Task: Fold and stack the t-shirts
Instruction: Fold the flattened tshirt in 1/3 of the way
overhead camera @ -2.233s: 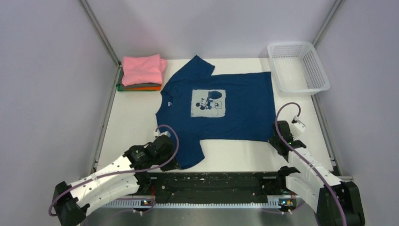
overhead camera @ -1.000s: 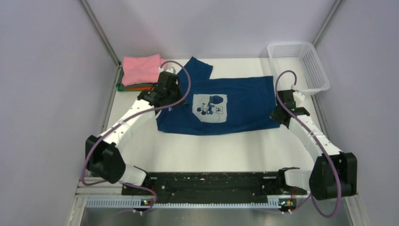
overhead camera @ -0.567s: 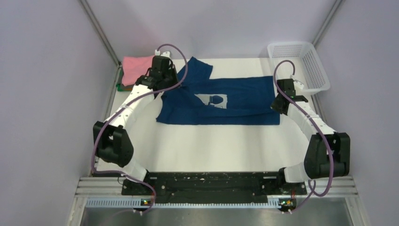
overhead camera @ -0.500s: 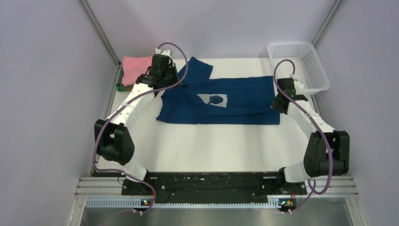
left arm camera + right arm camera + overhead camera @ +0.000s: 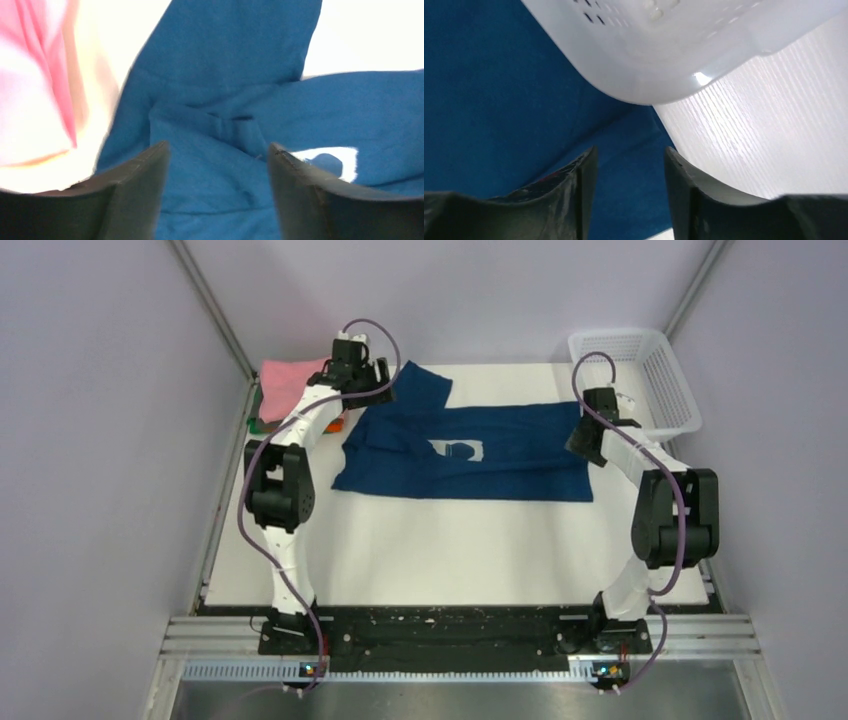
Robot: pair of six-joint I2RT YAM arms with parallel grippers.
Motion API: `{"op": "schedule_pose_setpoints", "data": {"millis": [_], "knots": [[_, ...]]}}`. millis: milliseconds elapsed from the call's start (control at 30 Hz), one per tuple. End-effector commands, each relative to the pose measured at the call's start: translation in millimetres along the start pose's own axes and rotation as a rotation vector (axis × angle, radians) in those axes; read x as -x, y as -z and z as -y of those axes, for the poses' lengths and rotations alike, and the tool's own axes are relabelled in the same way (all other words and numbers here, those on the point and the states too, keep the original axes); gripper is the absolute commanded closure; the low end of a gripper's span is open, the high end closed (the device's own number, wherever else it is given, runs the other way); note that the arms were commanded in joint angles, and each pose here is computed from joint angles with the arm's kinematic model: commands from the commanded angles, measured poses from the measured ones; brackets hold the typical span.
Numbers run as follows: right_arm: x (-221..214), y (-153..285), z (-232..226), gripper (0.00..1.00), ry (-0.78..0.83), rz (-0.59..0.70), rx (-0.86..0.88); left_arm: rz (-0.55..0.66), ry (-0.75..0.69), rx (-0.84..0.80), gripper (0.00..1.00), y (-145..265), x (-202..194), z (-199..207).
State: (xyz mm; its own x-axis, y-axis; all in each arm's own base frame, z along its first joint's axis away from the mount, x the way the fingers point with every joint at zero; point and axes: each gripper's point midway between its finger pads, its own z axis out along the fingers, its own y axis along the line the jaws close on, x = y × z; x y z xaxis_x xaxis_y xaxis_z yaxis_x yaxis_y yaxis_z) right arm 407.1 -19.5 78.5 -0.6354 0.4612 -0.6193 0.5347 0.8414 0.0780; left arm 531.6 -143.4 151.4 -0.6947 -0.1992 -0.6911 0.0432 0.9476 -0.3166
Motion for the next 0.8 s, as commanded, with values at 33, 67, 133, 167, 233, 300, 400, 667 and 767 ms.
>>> {"op": "schedule_pose_setpoints", "data": {"millis": [33, 67, 133, 167, 233, 300, 400, 667, 767], "knots": [[36, 2, -19, 0.39, -0.027, 0.080, 0.069, 0.056, -0.021, -0.037, 0.02, -7, 45, 11], [36, 4, -23, 0.37, -0.013, 0.081, 0.099, 0.047, -0.014, -0.045, 0.01, -6, 42, 12], [29, 9, -28, 0.28, 0.005, 0.074, 0.154, 0.052, 0.005, -0.053, 0.01, 9, 38, 15], [21, 11, -31, 0.26, 0.019, 0.063, 0.185, 0.046, 0.018, -0.051, 0.01, 14, 31, 14], [5, 19, -38, 0.19, 0.052, 0.050, 0.243, 0.030, 0.048, -0.053, 0.01, 27, 14, 13], [-13, 26, -46, 0.13, 0.085, 0.033, 0.291, 0.001, 0.074, -0.078, 0.01, 37, -11, 13], [-44, 27, -60, 0.10, 0.138, 0.000, 0.342, -0.050, 0.129, -0.126, 0.01, 41, -50, 14], [-73, 6, -76, 0.08, 0.169, -0.063, 0.341, -0.252, 0.179, -0.055, 0.01, 10, -113, -8], [-90, 3, -60, 0.08, 0.142, -0.098, 0.293, -0.307, 0.198, -0.011, 0.01, 2, -142, -22]]}}
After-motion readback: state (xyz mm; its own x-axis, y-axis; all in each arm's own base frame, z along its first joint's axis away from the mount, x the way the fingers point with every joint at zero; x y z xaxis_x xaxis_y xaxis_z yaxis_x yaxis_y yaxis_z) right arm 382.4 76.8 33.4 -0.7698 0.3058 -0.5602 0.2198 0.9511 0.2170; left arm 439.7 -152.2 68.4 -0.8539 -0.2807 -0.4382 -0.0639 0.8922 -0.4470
